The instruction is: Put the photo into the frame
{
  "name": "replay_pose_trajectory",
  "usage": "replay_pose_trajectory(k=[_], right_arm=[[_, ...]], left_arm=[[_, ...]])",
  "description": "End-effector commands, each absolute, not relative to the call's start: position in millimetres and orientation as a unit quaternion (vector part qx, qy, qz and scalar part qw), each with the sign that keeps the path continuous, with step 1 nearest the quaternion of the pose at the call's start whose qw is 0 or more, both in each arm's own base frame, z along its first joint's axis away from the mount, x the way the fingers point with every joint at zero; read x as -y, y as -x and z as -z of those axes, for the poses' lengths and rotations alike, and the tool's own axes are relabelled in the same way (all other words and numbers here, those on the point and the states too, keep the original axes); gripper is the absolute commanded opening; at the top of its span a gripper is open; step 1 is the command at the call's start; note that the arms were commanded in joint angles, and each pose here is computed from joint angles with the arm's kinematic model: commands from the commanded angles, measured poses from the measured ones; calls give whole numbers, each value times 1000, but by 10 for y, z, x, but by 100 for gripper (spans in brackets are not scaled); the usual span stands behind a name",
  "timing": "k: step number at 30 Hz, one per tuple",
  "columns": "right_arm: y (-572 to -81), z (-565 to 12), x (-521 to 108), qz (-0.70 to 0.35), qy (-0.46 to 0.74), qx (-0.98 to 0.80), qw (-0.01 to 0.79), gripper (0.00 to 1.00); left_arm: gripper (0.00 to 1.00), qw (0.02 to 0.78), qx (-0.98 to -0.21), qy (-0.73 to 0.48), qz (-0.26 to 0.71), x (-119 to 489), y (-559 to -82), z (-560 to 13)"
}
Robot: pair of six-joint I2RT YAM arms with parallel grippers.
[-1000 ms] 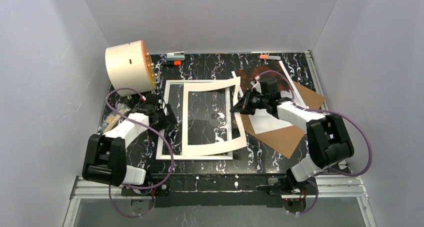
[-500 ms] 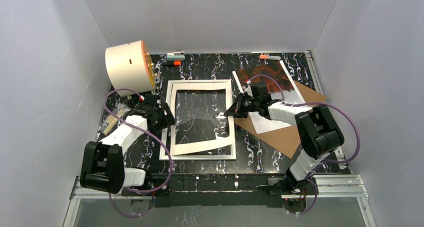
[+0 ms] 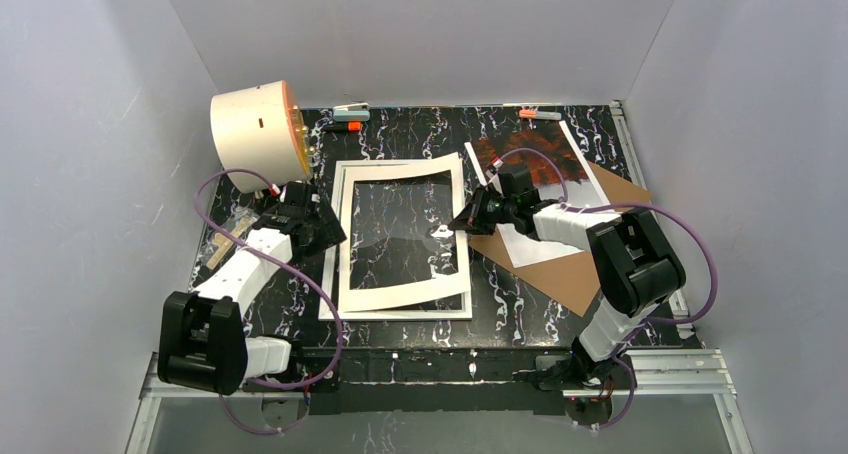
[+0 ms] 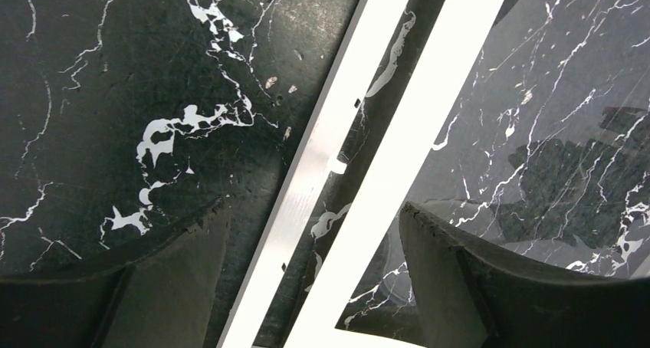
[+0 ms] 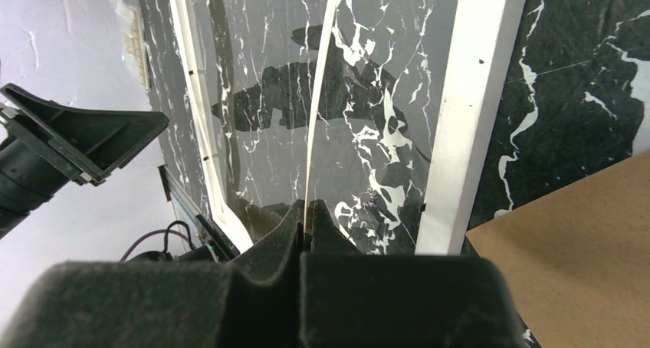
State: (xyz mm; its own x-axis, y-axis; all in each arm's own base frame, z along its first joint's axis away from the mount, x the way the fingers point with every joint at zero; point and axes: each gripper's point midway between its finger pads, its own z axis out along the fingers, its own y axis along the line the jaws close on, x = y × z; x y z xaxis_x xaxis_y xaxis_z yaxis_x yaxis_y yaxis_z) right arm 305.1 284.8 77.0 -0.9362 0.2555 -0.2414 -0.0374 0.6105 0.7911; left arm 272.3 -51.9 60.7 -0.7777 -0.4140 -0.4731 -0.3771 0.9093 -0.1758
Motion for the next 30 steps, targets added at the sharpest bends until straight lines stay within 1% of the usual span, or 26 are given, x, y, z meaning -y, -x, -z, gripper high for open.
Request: replay_pose_trajectory(k=[1, 2, 4, 9, 11, 13, 15, 17, 20, 23, 30], right_arm=[[-3167, -832, -2834, -422, -47, -881, 207, 3], [-3158, -822, -2835, -423, -46, -881, 205, 4], [-3125, -798, -2850, -424, -43, -882, 200, 10], [-3025, -860, -2886, -440, -48, -876, 191, 35], [-3006, -910, -2880, -444, -51, -873, 193, 39], [-2993, -934, -2870, -445, -55, -873, 193, 41], [-2993, -926, -2864, -445, -60, -873, 192, 40], [-2990, -903, -2867, -444, -62, -874, 189, 36], [-2989, -846, -2855, -440, -65, -875, 189, 22], [-2990, -807, -2861, -443, -65, -874, 191, 13], [-3026, -771, -2852, -440, -72, -870, 208, 4]], left_arm=[[81, 274, -939, 209, 8, 407, -2752, -747], [82, 271, -940, 209, 7, 406, -2749, -729], [85, 264, -942, 209, 9, 420, -2744, -696], [87, 257, -943, 211, 14, 448, -2761, -639], [88, 258, -942, 212, 16, 450, -2774, -646], [88, 259, -942, 214, 17, 448, -2786, -651], [88, 259, -941, 217, 18, 442, -2795, -649], [88, 260, -940, 219, 26, 458, -2814, -653], [89, 255, -941, 220, 41, 504, -2826, -635], [89, 247, -942, 218, 59, 562, -2834, -600], [89, 233, -944, 223, 68, 589, -2835, -499]])
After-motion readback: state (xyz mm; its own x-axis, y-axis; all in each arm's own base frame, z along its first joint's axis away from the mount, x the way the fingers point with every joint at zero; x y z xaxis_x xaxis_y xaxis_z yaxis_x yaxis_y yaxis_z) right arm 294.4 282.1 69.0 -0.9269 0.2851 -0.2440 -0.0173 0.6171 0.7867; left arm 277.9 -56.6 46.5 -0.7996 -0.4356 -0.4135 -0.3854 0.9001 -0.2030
